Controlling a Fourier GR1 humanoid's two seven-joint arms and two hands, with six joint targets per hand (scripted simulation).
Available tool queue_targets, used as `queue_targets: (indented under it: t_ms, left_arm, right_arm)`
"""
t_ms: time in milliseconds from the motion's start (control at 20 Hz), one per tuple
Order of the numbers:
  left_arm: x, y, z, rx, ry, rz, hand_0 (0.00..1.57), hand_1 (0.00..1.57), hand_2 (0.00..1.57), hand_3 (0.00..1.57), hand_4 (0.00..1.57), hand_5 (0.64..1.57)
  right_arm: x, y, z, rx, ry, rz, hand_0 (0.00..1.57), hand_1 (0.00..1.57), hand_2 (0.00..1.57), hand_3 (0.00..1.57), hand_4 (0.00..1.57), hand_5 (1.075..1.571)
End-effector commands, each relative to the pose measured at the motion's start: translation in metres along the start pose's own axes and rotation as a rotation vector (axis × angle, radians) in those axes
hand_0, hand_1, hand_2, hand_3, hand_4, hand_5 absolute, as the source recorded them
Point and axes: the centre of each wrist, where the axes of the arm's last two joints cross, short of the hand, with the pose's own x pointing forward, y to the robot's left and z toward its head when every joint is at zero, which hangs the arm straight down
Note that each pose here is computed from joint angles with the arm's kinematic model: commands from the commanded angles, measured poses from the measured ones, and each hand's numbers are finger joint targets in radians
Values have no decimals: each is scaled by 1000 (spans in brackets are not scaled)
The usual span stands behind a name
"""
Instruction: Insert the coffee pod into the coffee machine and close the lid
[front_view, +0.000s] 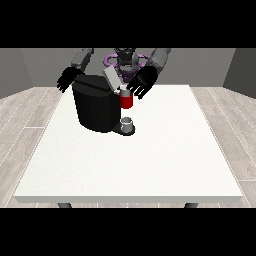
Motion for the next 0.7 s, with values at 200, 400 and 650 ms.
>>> queue_targets:
  t_ms: [200,400,650]
  left_arm:
    - [-12,-1,5,13,-25,-39,1066,1066,1115,928,371,1571]
    - [-13,2,6,-97,-53,-98,0,0,378,112,0,1571]
    - [-2,12,0,-65,10,-108,0,0,0,0,0,1571]
  right_arm:
    - [12,-3,-6,6,-20,5,0,0,0,0,434,1571]
    - [-2,-2,1,-5,-19,0,0,0,0,0,415,1571]
    - [-7,-4,5,34,-29,-6,0,0,0,0,411,1571]
